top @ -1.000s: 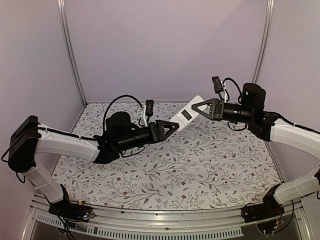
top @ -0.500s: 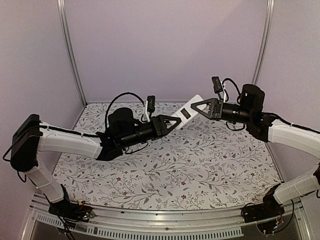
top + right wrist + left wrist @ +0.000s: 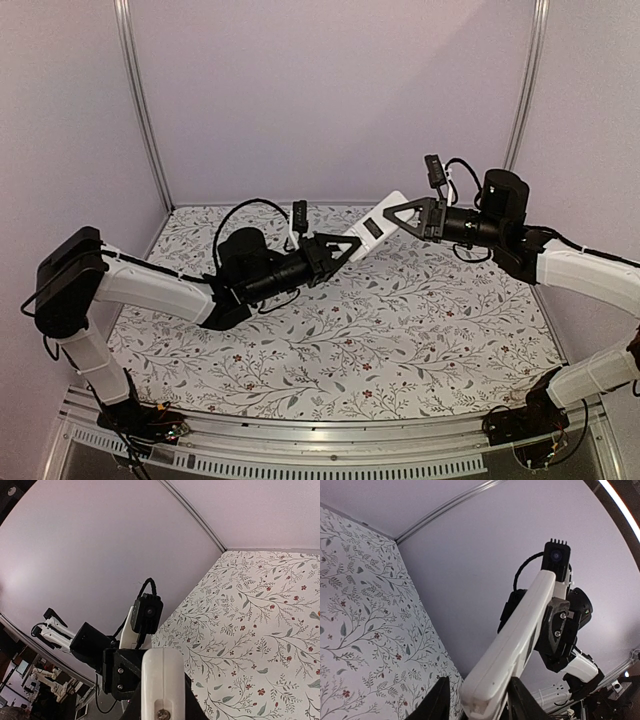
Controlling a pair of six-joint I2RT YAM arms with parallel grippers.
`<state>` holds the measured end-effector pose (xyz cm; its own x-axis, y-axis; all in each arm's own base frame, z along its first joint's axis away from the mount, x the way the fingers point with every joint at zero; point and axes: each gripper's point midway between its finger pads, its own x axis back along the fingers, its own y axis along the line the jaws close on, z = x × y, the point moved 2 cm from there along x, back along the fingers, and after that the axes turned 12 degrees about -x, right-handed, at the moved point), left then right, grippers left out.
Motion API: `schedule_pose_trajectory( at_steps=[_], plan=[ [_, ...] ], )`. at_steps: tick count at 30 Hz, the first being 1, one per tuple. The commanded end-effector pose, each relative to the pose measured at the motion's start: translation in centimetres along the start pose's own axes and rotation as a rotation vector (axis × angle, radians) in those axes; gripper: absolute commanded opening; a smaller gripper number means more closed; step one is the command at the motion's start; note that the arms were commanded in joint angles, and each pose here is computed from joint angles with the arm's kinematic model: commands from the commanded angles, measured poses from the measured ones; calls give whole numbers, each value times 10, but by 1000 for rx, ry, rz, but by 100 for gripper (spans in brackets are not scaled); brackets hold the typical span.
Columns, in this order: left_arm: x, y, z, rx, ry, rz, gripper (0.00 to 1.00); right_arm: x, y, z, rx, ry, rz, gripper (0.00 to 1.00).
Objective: Load the batteries into the remote control
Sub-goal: Remove the battery cover from the remote control.
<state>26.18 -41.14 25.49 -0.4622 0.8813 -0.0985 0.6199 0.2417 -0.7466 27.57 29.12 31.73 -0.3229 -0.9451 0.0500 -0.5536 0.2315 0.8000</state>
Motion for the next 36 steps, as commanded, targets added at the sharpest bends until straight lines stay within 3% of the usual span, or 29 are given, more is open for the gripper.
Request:
schedule_pose_trajectory(
  at_steps=[1,4,9,13,21,32,36],
  plan=[
    [3,37,3,-5,-4,-125,43,5,31,0,41,15,-106,0],
    [6,36,-3,-43,-11,-160,49,5,27,0,33,14,-95,0],
    [16,38,-5,-71,-9,-200,39,7,20,-3,19,-2,-73,0],
    [18,41,-6,-88,-6,-240,37,8,16,-3,14,-3,-60,0],
    [15,31,-5,-113,0,-210,22,7,8,-1,0,2,-27,0],
    [21,11,-3,-176,41,-141,10,32,-55,-11,-45,-77,281,0],
    [29,26,11,-243,155,-230,7,49,-76,-14,-69,-97,324,0]
  ],
)
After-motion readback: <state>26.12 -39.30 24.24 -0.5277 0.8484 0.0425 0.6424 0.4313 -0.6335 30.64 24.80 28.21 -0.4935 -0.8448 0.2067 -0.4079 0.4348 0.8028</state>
